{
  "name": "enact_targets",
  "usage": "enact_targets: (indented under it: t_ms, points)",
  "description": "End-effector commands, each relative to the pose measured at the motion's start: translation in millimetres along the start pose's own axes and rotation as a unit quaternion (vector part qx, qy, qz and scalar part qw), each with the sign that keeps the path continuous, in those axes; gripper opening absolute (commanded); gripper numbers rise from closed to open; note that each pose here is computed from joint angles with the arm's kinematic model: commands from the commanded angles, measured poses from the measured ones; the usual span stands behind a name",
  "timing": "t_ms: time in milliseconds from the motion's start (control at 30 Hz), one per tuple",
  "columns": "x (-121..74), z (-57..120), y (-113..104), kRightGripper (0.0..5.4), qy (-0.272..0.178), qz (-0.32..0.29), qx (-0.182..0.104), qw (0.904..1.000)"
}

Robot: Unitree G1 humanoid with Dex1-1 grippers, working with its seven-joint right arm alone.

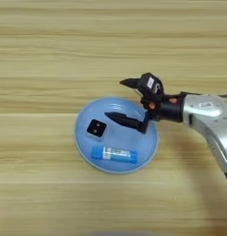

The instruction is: Move the objects on the table

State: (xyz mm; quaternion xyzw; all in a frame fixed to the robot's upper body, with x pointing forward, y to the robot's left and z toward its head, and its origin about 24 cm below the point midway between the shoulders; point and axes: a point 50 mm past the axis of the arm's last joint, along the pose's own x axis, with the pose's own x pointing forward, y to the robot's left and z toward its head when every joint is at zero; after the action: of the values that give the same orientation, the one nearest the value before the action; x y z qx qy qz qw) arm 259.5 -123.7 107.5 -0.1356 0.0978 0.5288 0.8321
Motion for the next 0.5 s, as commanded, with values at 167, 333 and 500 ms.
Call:
enact_targets:
  t_ms: [167, 333, 500]
  points:
    - [12.5, 12.3, 3.8, 5.37, -0.01, 0.005, -0.034, 0.9993]
    - [22.0, 8.4, 2.4, 5.37, 0.001, 0.002, -0.029, 0.9996]
    - [29.9, 2.7, 4.5, 5.37, 0.018, 0.014, -0.028, 0.9994]
